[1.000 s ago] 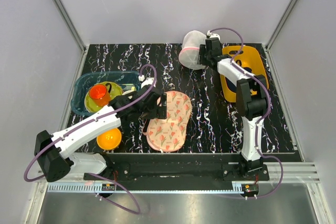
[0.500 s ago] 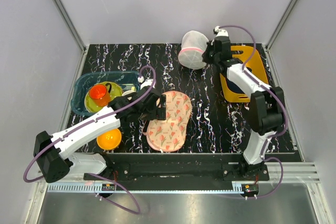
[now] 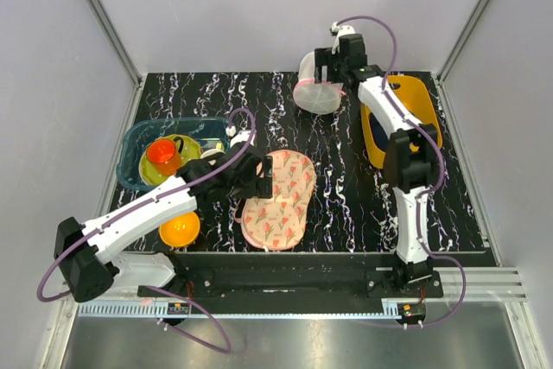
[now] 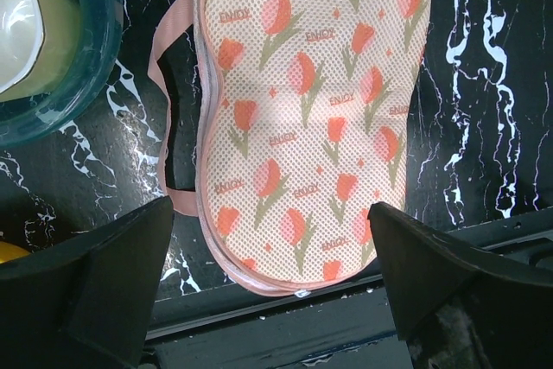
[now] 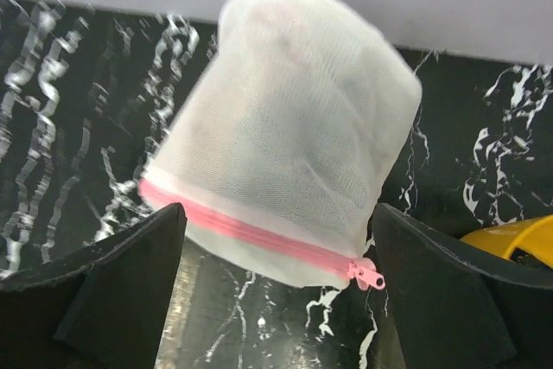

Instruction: Unzip the laundry bag and remove the bra

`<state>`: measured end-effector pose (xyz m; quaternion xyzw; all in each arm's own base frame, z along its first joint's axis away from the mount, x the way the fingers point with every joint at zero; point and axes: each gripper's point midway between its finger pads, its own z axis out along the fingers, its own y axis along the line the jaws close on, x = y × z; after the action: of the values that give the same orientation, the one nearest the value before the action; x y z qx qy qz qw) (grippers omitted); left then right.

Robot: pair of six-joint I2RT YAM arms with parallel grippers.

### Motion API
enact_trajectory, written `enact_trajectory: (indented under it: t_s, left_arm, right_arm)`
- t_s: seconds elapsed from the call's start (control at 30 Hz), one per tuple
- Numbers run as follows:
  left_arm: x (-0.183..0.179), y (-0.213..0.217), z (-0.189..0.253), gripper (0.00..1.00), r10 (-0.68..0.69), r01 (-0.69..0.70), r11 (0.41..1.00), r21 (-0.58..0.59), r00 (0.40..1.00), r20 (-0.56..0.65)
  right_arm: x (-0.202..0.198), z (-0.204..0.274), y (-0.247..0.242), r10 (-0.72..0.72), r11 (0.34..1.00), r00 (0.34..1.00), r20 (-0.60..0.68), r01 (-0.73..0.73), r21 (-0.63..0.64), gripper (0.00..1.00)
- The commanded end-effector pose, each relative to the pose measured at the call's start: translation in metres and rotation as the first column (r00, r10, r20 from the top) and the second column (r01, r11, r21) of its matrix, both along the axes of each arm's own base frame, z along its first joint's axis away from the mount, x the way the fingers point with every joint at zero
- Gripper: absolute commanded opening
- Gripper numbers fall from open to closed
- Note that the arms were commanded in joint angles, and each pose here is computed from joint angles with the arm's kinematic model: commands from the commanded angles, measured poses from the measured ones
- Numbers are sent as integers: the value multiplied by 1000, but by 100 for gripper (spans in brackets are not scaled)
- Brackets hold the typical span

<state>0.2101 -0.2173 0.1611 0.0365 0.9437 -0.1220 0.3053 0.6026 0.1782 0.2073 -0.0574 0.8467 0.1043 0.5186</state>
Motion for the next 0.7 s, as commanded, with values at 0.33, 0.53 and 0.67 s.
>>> enact_trajectory:
  t_s: [0.33,0.53,0.67]
  left_arm:
    - [3,2,15,99,22,-20,999,-39,999,34]
    - [6,-10,10,99,-11,12,998,-55,1000,27]
    - [9,-16,19,99,-29,31,997,-67,999,43]
  right_arm:
    - [-27,0,29,126,989,979,-162,-110,103,0]
    - [-92,74,43,132,904,983,-128,-67,422,0]
    - [-134,81,37,153,886,980,-125,-80,457,0]
